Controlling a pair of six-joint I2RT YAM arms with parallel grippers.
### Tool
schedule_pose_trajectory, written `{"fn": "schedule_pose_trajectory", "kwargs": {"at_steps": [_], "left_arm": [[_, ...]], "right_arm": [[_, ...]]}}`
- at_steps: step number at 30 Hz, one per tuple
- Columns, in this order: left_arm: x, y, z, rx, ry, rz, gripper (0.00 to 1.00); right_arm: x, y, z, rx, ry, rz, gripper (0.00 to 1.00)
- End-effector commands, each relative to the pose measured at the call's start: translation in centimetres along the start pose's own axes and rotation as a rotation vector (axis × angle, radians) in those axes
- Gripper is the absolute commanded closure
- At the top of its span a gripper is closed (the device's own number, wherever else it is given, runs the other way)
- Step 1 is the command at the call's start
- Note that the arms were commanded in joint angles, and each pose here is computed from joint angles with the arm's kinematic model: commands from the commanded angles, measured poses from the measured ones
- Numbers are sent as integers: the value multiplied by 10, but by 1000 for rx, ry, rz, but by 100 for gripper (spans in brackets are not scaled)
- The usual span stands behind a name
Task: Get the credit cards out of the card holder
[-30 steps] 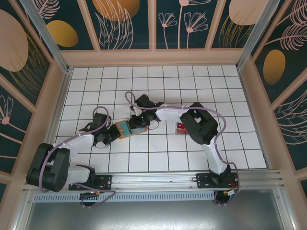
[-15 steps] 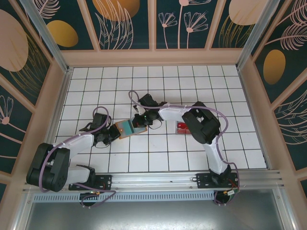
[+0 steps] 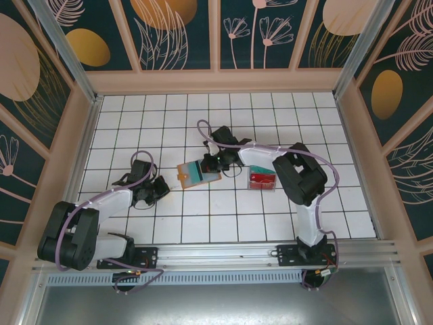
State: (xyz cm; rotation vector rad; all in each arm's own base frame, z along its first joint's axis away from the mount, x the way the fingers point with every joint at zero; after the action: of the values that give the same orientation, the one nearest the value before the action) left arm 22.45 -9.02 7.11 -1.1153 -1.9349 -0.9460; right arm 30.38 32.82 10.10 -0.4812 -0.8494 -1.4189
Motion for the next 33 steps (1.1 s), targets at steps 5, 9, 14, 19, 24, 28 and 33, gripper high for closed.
{"fn": "schedule_pose_trajectory", "kwargs": {"at_steps": [5, 9, 14, 19, 24, 28, 33], "left_arm": [[3, 4, -4, -18, -11, -1, 100], [4, 3, -4, -18, -13, -3, 100], [4, 4, -5, -20, -19, -4, 100], [3, 3, -5, -17, -25, -2, 100], [1, 3, -6, -16, -32, 4, 100], [1, 3, -5, -16, -31, 5, 100], [0, 2, -4, -15, -28, 9, 100]], "right_arm": [[0, -4, 10, 26, 9, 9, 100], [-10, -7, 14, 29, 16, 25, 100], [-24, -11, 17, 28, 21, 46, 100], [-35, -14, 19, 24, 28, 62, 100], [-41, -15, 27, 37, 40, 74, 100], [-41, -14, 33, 43, 49, 72, 100], [-41, -13, 36, 48, 50, 74, 100]]}}
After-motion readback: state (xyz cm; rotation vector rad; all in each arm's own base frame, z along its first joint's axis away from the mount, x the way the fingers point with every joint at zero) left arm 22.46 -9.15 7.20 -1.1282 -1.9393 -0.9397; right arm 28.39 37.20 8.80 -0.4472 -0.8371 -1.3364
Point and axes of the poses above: each hand's point on the last joint's axis, 136 mm out from that joint toward the fingers, its own x axis back along the fingers, its own z axis along the line the jaws close on, y = z × x, the point moved 7 cm from there along x, back along the fingers, and after that the axes turned 9 degrees about -x, right-handed, at the moved point
